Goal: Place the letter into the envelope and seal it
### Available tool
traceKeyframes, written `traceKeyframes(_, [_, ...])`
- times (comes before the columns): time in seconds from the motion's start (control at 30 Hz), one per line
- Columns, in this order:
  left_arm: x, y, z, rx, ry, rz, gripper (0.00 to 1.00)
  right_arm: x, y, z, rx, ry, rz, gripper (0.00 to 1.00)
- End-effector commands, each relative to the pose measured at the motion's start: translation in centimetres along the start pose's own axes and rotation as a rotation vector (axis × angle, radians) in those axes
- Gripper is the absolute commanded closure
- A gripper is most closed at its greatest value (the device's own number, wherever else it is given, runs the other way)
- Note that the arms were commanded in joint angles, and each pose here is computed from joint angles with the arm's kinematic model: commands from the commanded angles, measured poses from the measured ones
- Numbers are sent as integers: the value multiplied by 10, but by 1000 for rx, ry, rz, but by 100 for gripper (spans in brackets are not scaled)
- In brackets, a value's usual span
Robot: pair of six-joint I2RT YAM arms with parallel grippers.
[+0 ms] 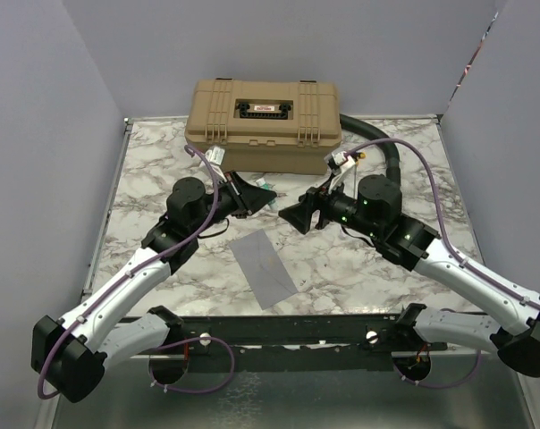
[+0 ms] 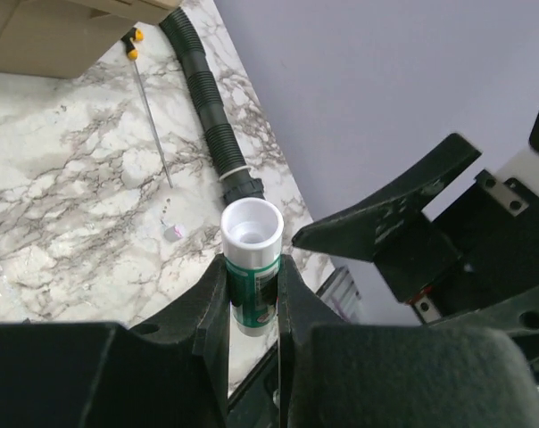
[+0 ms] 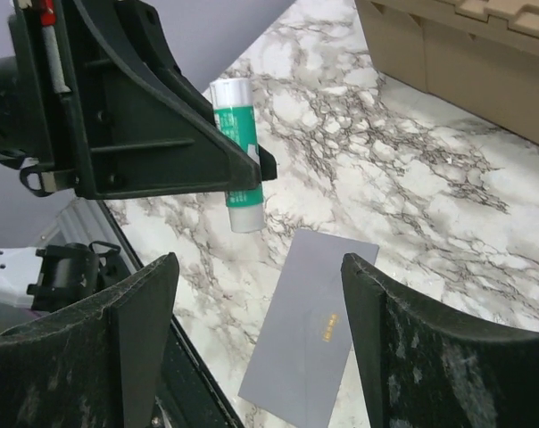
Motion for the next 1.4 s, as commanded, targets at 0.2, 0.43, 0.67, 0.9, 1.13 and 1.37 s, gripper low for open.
traceKeyframes(0.2, [-2,-7,-2,-66,251,49,100,-4,-36,0,61,14,33,24])
traceKeyframes(0.43, [-1,-7,-5,-50,282,67,100,-1,-52,0,57,18,71,46])
traceKeyframes(0.67, [-1,-5,-6,-45,284,71,100,9,-54,-2,32,30,133,56])
traceKeyframes(0.9, [0,-4,-7,-31,278,88,98,10,-58,-7,70,35,147,92])
traceKeyframes(1.13, [-1,2,-6,8,245,151,50,20,-54,-15,92,96,222,100])
traceKeyframes(1.37, [20,20,-3,176,180,324,9,25,-17,-5,-82,317,308,100])
Point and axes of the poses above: each gripper's point midway between its finger pads, its own y axis back along the fingers, its own z axis along the line the jaws close on, x = y × z, the point moved 7 cm from there along y, back along the fingers, and after that the axes turned 15 degrees about -y, right-handed, at the moved point
